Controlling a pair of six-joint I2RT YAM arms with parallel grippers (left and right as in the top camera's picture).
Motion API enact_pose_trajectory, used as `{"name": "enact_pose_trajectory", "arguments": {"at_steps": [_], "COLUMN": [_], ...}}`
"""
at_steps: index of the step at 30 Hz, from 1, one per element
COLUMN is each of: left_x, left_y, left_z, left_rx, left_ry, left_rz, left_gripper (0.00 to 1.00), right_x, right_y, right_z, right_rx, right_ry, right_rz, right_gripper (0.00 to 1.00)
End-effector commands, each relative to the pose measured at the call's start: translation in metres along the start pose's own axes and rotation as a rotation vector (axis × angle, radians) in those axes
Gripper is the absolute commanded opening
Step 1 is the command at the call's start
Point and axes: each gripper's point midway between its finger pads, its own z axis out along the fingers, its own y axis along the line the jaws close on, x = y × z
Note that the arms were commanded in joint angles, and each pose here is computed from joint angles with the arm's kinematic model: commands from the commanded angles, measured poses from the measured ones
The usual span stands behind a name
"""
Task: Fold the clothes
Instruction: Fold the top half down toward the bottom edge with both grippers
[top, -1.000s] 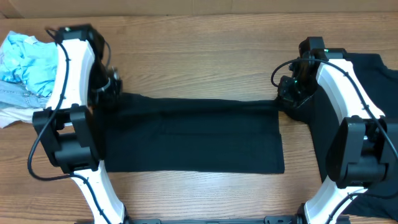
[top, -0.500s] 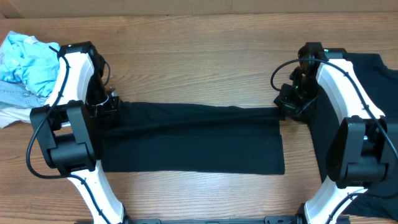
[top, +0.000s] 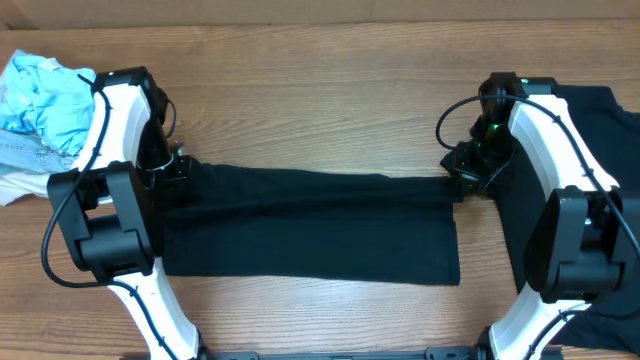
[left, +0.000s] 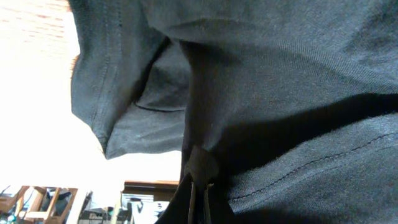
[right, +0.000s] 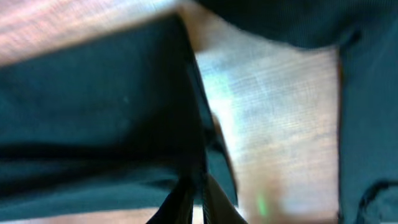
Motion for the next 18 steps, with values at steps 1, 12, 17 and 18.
{"name": "enact_pose_trajectory", "arguments": {"at_steps": [1,12,17,18], "left_x": [0.008,0.011,0.011,0.011], "left_y": [0.009,0.007,0.006,0.006], "left_z": [-0.011,-0.011,-0.011,-0.011], "left_rx": [-0.016,-0.012,-0.007,-0.007], "left_ry": [-0.029,-0.016,-0.017,-0.019], "left_rz": [-0.024,-0.030,-0.027,-0.027], "left_gripper": [0.04,0.04,0.05,0.05], "right_x": [0.013,0.008,0.010,0.010], "right_y": [-0.009,-0.008,-0.004,-0.002], "right_z": [-0.004,-0.003,0.006,0.012], "right_rx": [0.033,0.027,0.022,0.020], "right_ry": [0.015,-0.002,0.009,0.010], "right_rz": [0.013,0.033,0.019,0.015], "right_gripper": [0.09,0.08,0.29,0.36]}}
